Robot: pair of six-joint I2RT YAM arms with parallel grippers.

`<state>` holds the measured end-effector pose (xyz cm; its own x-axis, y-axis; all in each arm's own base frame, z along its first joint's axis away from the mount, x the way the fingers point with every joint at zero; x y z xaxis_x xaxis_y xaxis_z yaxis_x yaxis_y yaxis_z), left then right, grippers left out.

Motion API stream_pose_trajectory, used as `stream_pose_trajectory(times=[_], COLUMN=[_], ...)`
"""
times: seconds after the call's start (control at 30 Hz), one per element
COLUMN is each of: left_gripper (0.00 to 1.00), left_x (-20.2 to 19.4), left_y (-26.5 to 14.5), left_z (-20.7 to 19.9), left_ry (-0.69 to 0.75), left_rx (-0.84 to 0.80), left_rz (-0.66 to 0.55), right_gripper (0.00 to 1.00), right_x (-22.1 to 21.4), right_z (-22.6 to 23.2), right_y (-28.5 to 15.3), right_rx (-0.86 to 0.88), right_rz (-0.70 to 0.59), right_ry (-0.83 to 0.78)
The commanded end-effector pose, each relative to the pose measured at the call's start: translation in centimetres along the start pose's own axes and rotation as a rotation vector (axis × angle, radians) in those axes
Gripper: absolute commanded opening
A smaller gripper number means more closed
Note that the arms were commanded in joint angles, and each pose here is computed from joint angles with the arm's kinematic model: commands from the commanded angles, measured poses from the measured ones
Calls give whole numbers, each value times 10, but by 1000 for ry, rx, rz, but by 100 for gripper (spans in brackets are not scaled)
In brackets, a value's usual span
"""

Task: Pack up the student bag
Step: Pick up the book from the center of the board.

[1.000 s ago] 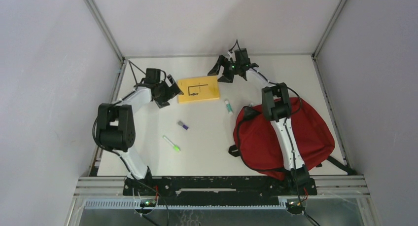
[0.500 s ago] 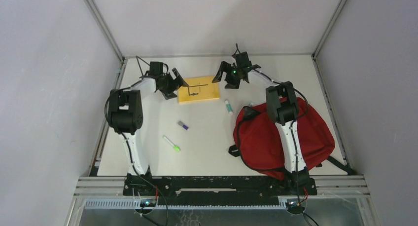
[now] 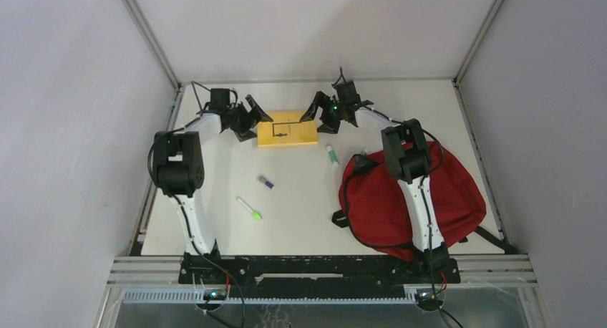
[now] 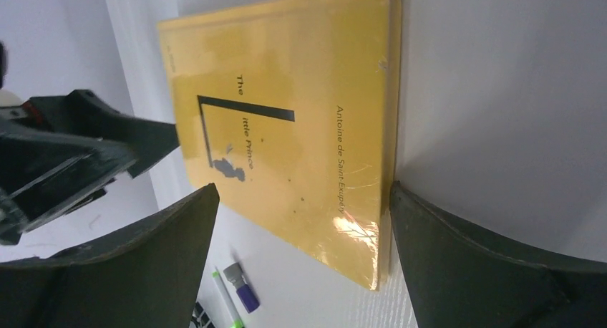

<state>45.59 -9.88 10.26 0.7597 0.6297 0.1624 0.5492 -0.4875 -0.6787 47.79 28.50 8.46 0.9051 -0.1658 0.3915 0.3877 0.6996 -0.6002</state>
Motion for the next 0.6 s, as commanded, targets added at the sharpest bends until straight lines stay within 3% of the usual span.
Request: stream_pose_trajectory(times=[0.0, 0.33, 0.57], left_gripper=[95, 92, 87], left_x=[-11, -29, -35], left_y=[-60, -82, -68], left_z=[-86, -107, -93], left_ry=[63, -34, -80], left_rx=[-338, -667, -678], left_rz=[-5, 10, 52], right_gripper=[97, 97, 97], right_x=[-34, -46, -48], right_z=[12, 9, 11], right_y=[22, 27, 28], right_rx=[59, 73, 84], right_rz=[104, 132, 140], right_ry=[32, 52, 47])
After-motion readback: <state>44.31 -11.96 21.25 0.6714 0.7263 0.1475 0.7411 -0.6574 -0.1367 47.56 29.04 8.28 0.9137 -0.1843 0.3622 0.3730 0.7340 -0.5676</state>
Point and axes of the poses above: each gripper's point midway between its finger pads, its own y axis out along the fingers, its own z axis along the line the jaws close on, x = y × z, the point moved 6 cm from there along -y, back along the fingers, and after that the axes turned 10 degrees about -y, right-handed, at the moved point
